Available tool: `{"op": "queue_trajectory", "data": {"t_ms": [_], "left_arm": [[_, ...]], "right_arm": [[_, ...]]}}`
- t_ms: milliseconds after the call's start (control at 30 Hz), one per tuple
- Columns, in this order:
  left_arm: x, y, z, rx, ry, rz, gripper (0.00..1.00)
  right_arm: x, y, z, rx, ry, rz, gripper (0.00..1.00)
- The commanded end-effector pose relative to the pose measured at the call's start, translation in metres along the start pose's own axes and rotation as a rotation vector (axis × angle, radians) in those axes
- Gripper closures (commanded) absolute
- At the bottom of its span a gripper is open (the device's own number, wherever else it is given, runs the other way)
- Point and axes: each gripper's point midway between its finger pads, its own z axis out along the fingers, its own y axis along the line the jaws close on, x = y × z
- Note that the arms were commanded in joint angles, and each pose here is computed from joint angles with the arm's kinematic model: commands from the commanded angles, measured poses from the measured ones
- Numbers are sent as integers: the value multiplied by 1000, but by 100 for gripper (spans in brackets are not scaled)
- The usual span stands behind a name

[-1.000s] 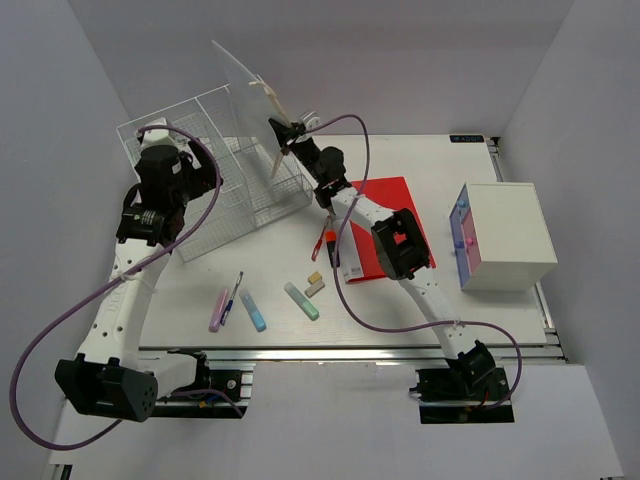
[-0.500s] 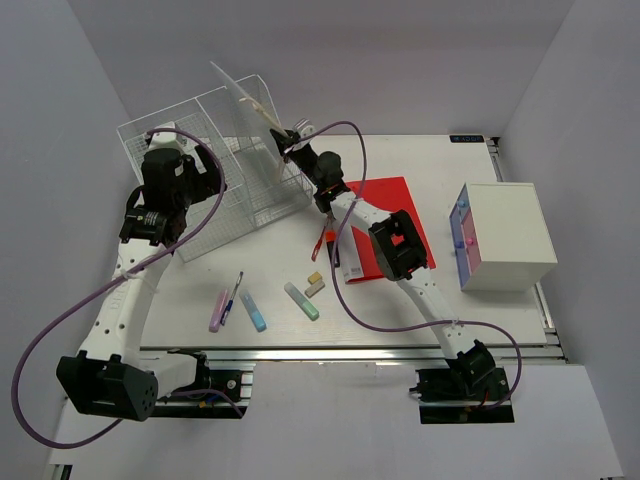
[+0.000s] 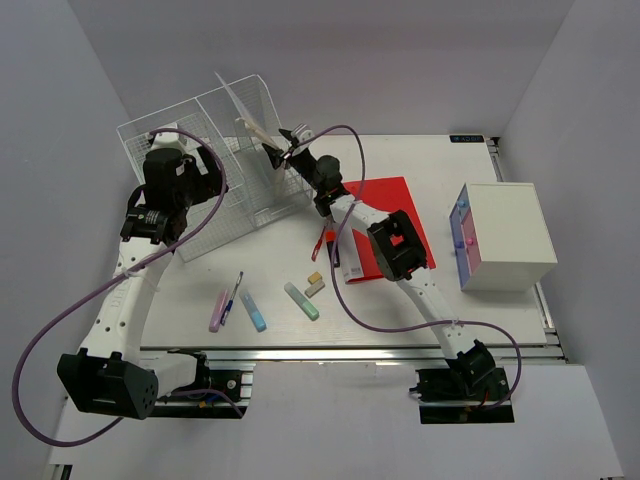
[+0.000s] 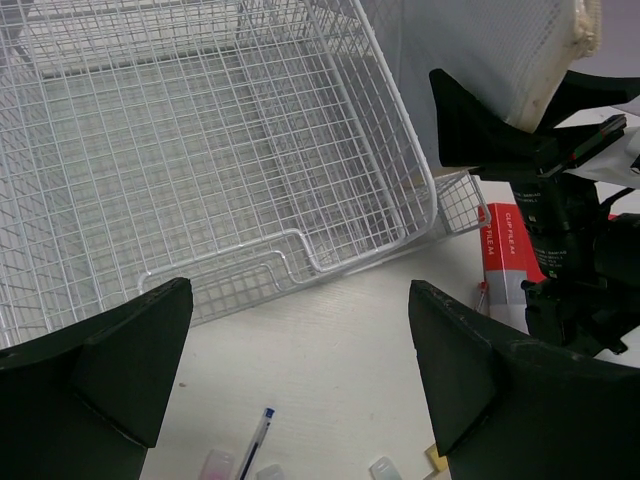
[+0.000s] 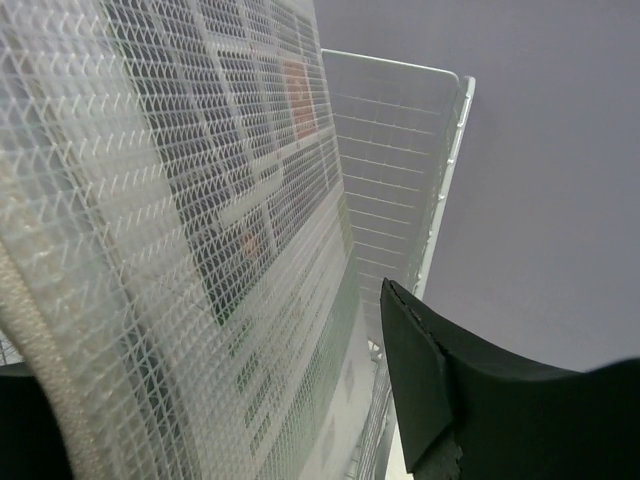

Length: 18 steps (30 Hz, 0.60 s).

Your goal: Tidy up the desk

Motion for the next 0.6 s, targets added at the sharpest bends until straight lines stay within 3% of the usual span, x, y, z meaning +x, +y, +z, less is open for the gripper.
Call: {"op": "queue_trajectory", "data": {"t_ms": [0, 100, 200, 433, 533, 567], "left_arm": [[-4, -5, -4, 30, -6, -2, 2], [-3, -8, -3, 49, -1, -7, 2], [-2, -12, -1, 68, 1, -13, 2], [0, -17, 1, 94, 11, -19, 2], [0, -19, 2, 104, 10, -27, 2], [-1, -21, 3, 111, 9, -27, 2]], "right_arm": [[-39, -8, 7, 13, -85, -7, 31], [-66, -6, 6, 3, -117, 30, 26], [-93, -6, 9, -6, -129, 61, 12], [-116, -1, -2, -17, -152, 91, 11], [-126, -6, 2, 1, -162, 112, 18], [-130, -9, 6, 12, -165, 118, 32]]}}
